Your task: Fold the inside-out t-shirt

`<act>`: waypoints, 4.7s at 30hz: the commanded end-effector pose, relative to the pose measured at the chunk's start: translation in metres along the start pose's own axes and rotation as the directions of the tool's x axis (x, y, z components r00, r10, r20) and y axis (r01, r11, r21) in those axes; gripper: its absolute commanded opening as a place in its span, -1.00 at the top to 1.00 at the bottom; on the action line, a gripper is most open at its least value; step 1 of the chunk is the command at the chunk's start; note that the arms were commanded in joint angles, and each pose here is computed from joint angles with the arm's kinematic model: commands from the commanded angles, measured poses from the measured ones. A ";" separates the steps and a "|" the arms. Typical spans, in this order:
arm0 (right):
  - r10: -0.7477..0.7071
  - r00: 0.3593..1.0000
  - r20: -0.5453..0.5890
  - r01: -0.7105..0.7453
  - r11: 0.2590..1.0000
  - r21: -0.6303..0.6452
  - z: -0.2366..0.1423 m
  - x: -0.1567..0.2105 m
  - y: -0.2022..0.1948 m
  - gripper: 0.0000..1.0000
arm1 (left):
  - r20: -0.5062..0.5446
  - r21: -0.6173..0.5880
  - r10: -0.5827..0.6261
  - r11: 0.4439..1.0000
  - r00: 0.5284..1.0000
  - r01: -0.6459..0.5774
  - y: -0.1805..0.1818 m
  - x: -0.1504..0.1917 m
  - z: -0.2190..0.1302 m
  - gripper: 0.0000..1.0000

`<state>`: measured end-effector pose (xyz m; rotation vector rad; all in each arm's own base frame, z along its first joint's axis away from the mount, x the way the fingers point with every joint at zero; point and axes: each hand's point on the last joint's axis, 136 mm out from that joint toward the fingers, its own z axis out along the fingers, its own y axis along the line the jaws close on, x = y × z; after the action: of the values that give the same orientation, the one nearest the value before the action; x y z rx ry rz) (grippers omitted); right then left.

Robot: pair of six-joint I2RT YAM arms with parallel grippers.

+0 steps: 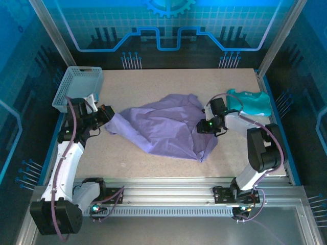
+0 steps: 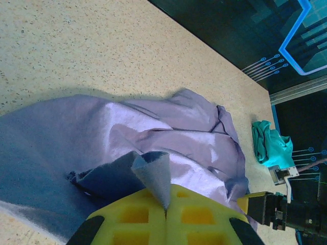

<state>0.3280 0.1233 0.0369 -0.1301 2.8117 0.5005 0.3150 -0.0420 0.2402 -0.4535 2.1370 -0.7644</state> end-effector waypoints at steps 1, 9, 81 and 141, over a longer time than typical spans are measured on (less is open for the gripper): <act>0.051 0.997 -0.059 -0.051 0.999 -0.008 0.008 0.015 -0.005 0.27 | 0.005 0.028 0.013 1.000 1.000 -0.013 -0.003 -0.001 0.000 1.00; 0.045 0.995 -0.090 -0.042 0.999 0.033 0.011 0.013 -0.008 0.21 | 0.001 0.030 0.011 1.000 1.000 -0.011 -0.003 0.001 0.000 1.00; 0.025 0.998 0.060 -0.018 0.992 -0.122 0.001 -0.101 0.004 0.48 | 0.229 -0.070 0.043 0.997 0.972 -0.027 -0.019 -0.100 -0.032 1.00; -0.165 0.428 0.889 0.089 0.986 0.140 -0.481 -0.023 0.081 1.00 | 0.678 -0.036 0.190 0.973 0.710 -0.227 -0.191 -0.177 -0.272 1.00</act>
<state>0.1817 0.0457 0.5555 -0.1110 1.4952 0.3280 0.1740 -0.0109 0.6445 -0.2659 1.2615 -0.4934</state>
